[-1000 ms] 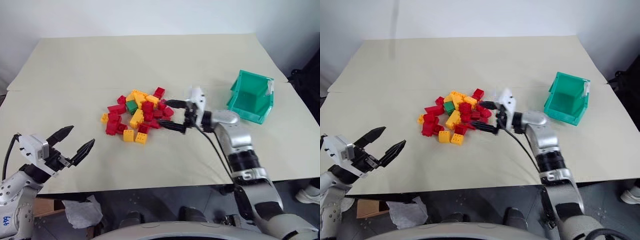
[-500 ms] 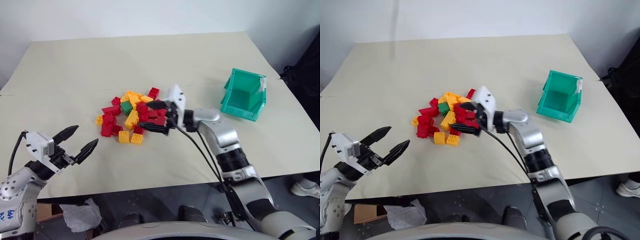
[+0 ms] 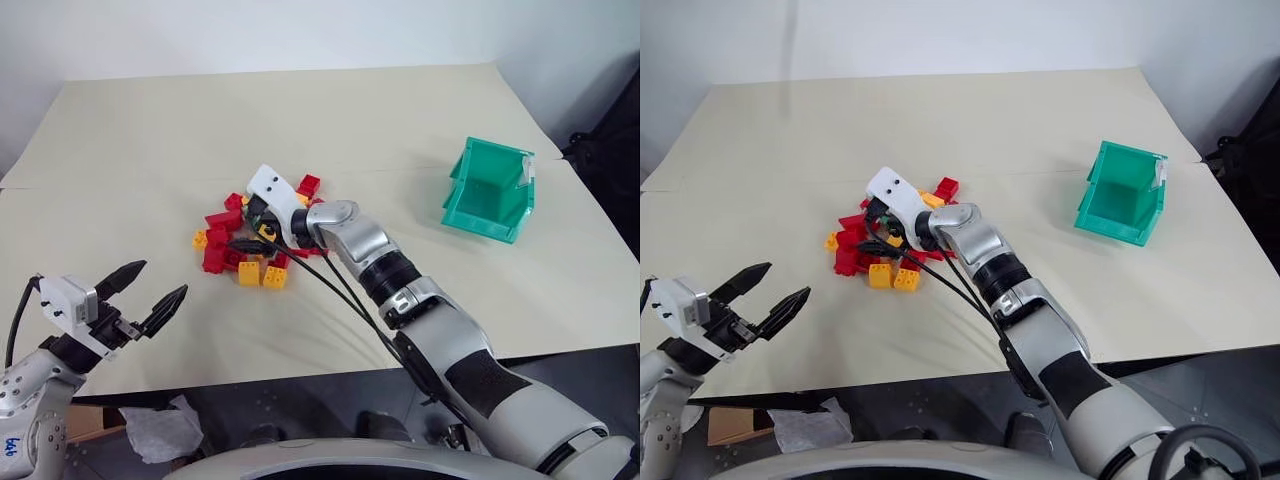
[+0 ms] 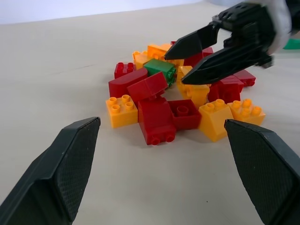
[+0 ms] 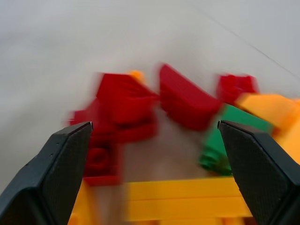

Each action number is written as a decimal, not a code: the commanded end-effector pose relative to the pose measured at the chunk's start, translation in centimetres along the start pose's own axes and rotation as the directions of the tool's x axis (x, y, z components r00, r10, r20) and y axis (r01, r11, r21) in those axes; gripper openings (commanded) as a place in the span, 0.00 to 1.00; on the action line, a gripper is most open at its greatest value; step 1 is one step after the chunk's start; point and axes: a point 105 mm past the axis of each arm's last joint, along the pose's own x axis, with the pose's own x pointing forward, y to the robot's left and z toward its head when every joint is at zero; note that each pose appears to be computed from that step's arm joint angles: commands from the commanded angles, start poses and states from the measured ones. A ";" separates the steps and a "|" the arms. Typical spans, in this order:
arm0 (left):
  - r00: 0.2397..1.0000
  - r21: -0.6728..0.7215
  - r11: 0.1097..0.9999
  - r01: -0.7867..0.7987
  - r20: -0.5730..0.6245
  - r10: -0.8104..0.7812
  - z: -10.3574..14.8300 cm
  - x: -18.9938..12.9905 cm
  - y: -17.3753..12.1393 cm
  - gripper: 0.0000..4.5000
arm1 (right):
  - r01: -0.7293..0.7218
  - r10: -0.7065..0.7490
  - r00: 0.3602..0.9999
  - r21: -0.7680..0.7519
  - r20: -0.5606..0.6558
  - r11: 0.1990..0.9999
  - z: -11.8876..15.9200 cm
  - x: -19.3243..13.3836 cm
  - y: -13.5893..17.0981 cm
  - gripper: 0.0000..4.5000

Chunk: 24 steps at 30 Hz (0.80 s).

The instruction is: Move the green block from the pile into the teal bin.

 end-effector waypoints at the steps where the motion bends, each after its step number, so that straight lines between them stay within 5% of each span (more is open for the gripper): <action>1: 0.999 0.032 0.999 -0.003 0.045 0.002 1.3 0.0 -0.2 1.00 | 0.124 -0.125 0.992 -0.047 -0.019 0.991 0.7 0.4 -1.3 0.99; 12: 0.998 0.036 0.999 -0.003 0.062 0.001 1.6 0.2 -0.1 1.00 | 0.141 -0.142 0.990 -0.019 -0.019 0.990 1.6 1.7 -0.3 0.99; 15: 0.998 0.038 0.999 -0.007 0.061 0.004 1.6 0.1 -0.1 1.00 | 0.129 -0.130 0.990 -0.015 -0.047 0.991 1.3 2.0 0.3 0.86; 24: 0.998 0.042 0.999 -0.008 0.067 0.005 1.7 0.2 0.0 1.00 | 0.135 -0.137 0.987 -0.039 -0.078 0.990 1.0 2.3 0.6 0.19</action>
